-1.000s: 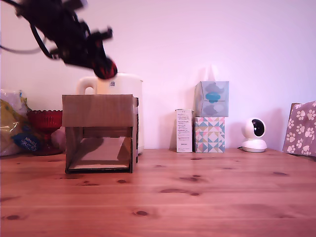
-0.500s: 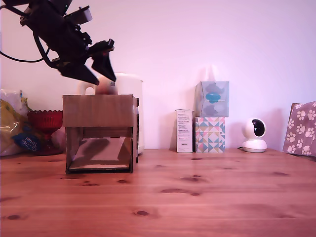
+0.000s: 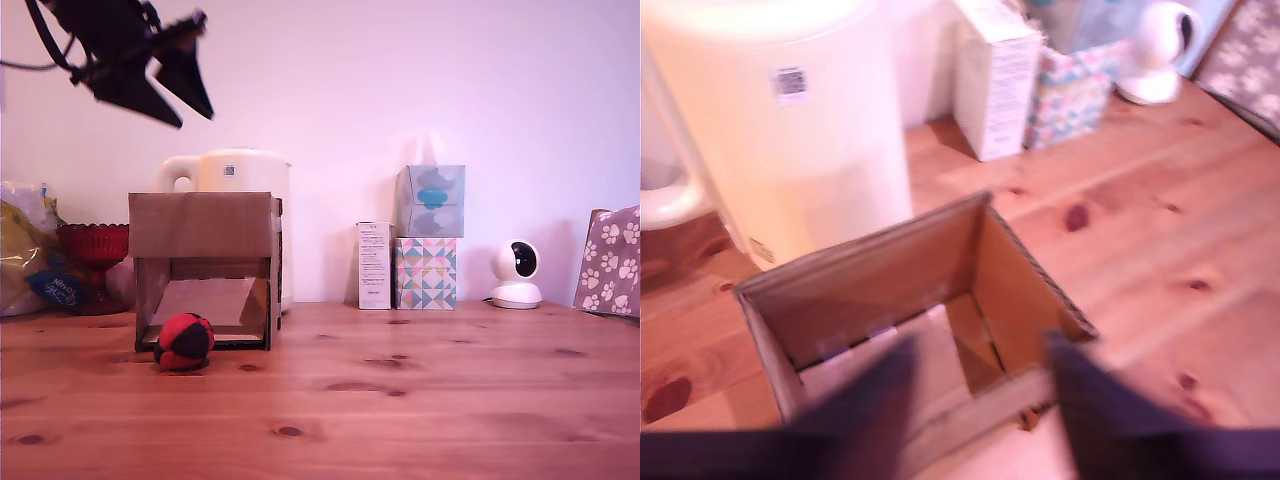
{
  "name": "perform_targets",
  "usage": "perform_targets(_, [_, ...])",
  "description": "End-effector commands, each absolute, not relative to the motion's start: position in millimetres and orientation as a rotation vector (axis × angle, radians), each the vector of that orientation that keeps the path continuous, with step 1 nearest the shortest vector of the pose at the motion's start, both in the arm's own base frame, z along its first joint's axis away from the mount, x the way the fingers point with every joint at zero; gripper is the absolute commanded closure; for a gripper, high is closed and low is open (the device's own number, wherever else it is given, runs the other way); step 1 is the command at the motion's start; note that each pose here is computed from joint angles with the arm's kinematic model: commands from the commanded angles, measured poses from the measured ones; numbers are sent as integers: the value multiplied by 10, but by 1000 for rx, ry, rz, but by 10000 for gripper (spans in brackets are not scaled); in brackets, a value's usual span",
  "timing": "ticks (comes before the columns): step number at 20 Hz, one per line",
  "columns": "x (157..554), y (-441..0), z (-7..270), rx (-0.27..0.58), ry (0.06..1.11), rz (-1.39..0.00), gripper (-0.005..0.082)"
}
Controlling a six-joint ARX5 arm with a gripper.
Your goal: Drop the footbag into the cardboard dice tower
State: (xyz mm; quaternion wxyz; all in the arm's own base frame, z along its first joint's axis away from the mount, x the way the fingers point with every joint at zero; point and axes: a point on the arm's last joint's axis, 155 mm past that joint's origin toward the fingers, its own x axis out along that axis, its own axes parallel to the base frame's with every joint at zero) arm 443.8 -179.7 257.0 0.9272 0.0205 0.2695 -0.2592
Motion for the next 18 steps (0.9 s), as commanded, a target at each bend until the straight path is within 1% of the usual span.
perform_targets(1, [4380, -1802, 2593, 56, 531, -549, 793])
perform_targets(5, [4117, -1753, 2640, 50, 365, -557, 793])
perform_targets(8, [3907, -1703, 2600, 44, 244, -565, 793])
perform_targets(10, [3752, -1677, 2533, 28, 194, -576, 793])
perform_targets(12, [3582, -1639, 2383, 7, 181, -581, 793])
perform_targets(13, [3498, -1622, 2284, -18, 192, -581, 793])
perform_targets(15, [3334, -1581, 2049, -35, 224, -581, 793])
perform_targets(18, [3130, -1439, 1825, -54, 255, -535, 793])
